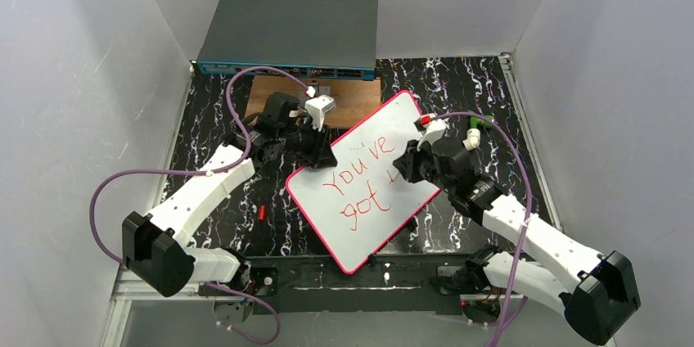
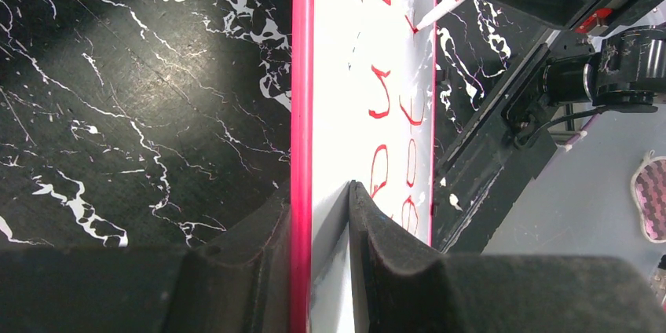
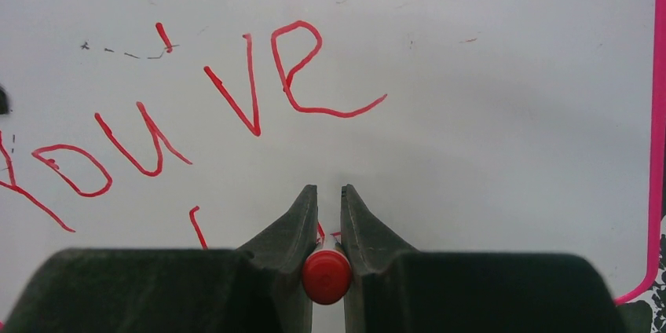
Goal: Write a sentence on the whiteboard
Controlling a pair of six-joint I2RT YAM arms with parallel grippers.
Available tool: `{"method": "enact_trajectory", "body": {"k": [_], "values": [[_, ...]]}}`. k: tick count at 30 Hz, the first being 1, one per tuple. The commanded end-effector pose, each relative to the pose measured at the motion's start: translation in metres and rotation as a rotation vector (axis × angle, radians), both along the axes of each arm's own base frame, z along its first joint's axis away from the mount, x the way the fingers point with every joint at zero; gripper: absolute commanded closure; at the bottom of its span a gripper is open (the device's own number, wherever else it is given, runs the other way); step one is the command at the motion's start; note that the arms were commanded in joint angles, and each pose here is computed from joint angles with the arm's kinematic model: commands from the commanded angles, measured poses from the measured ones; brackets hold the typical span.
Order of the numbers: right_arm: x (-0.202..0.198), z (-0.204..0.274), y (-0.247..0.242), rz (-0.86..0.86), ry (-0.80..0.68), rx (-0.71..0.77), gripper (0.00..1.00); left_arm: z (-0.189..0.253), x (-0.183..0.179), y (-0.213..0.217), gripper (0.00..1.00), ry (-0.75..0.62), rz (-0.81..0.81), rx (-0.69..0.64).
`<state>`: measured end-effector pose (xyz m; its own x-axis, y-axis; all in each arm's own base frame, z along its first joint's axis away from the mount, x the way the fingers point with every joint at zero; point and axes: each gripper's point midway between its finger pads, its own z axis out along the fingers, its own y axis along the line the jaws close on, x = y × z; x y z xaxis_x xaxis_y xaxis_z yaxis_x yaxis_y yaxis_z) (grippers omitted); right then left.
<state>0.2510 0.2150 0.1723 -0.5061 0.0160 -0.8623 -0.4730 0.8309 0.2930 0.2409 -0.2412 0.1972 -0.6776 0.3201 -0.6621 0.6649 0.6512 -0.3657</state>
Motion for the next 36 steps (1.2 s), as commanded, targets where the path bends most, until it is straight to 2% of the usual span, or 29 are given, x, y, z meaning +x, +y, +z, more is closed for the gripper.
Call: {"method": "enact_trajectory", "body": {"k": [1, 11, 36], "values": [[-0.002, -0.015, -0.009, -0.034, 0.013, -0.015, 0.99, -0.015, 0.017, 0.024, 1.00, -0.095, 0.020, 0.164], [-0.012, -0.037, -0.022, -0.063, 0.053, -0.048, 0.99, -0.016, 0.016, 0.026, 1.00, -0.095, 0.021, 0.170], [-0.011, -0.039, -0.028, -0.059, 0.046, -0.106, 0.99, -0.013, 0.014, 0.027, 1.00, -0.103, 0.023, 0.165]]}}
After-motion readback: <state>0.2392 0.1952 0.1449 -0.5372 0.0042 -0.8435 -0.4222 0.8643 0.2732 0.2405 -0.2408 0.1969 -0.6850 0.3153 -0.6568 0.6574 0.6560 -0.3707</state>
